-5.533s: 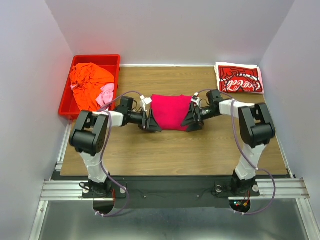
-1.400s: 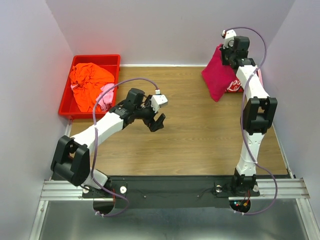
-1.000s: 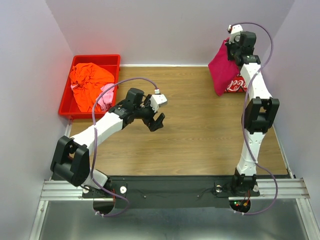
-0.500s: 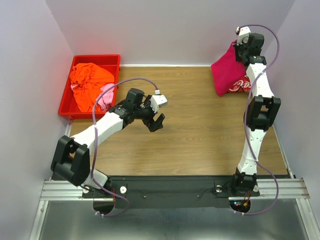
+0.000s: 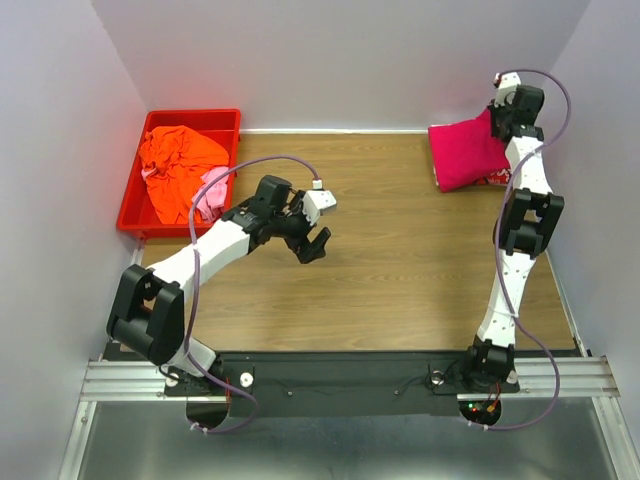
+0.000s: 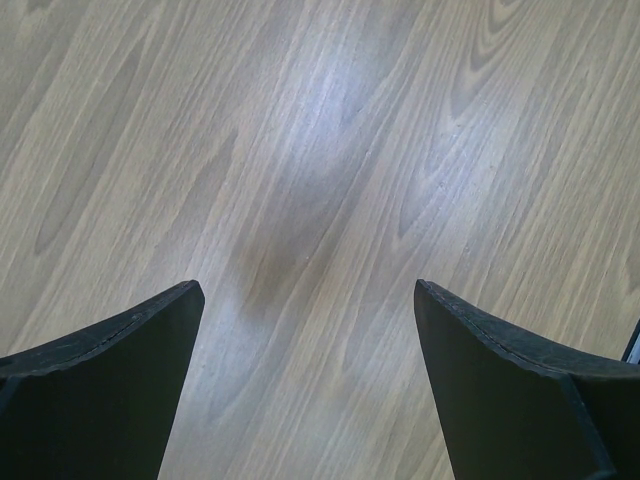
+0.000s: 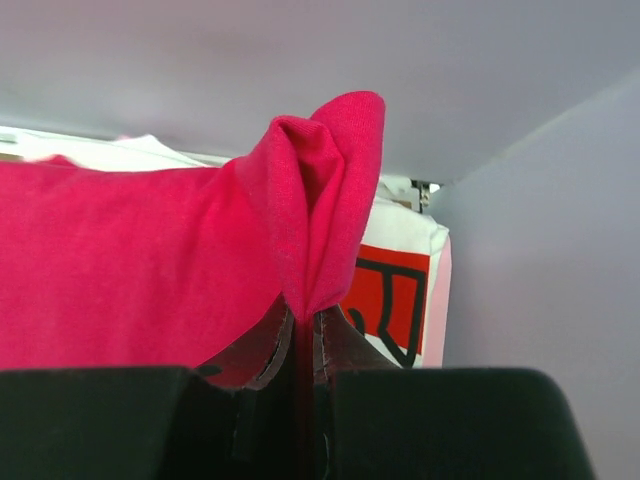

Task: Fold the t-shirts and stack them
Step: Neatly place the folded tshirt to the corner

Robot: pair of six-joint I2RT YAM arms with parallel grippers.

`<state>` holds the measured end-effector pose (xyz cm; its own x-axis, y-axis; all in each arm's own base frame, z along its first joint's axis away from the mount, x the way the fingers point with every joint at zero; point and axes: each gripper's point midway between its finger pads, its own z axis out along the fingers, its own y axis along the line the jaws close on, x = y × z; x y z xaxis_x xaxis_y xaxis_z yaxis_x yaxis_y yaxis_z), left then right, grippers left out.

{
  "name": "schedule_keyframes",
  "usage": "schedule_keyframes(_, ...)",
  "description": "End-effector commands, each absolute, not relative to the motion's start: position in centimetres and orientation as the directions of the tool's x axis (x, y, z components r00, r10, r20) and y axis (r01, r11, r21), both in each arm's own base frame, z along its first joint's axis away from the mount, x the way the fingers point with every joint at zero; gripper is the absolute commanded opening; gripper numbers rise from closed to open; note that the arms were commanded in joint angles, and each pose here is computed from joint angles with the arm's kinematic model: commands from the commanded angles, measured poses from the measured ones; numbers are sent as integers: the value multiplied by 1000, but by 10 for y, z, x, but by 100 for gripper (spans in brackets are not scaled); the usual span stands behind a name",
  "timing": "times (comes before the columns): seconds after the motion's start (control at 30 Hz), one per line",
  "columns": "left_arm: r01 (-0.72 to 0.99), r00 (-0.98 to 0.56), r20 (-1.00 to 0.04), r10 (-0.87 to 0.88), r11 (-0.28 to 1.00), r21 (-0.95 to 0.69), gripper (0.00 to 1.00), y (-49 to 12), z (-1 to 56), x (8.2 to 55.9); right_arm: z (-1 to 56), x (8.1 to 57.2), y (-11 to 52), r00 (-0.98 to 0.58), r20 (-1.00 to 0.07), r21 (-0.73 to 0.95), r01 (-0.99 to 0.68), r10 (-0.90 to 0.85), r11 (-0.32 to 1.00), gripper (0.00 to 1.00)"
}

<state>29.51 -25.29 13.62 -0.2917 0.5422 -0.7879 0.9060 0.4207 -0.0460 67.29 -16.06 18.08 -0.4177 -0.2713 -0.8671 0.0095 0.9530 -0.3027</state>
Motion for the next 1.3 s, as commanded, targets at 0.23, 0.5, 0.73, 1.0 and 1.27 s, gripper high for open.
schedule_keyframes(0.23,905,-281,-786,550,424,-26,99,-251,143,302,180,687,-224,-344,-896,-362,199,-281,911,0)
schedule_keyframes(0.5,898,-299,-784,544,439,-38,99,-248,145,302,151,682,-243,-401,-877,-388,265,-265,883,11)
schedule_keyframes(0.73,880,-323,-809,491,470,-66,99,-241,161,313,214,675,-242,-319,-910,-364,307,-266,879,84)
schedule_keyframes(1.0,852,-322,-846,425,519,-64,99,-223,178,320,287,654,-207,-192,-955,-268,223,-228,937,97)
schedule_keyframes(1.27,835,-305,-879,366,547,-61,99,-215,199,327,302,630,-165,-192,-975,-125,83,-107,989,100)
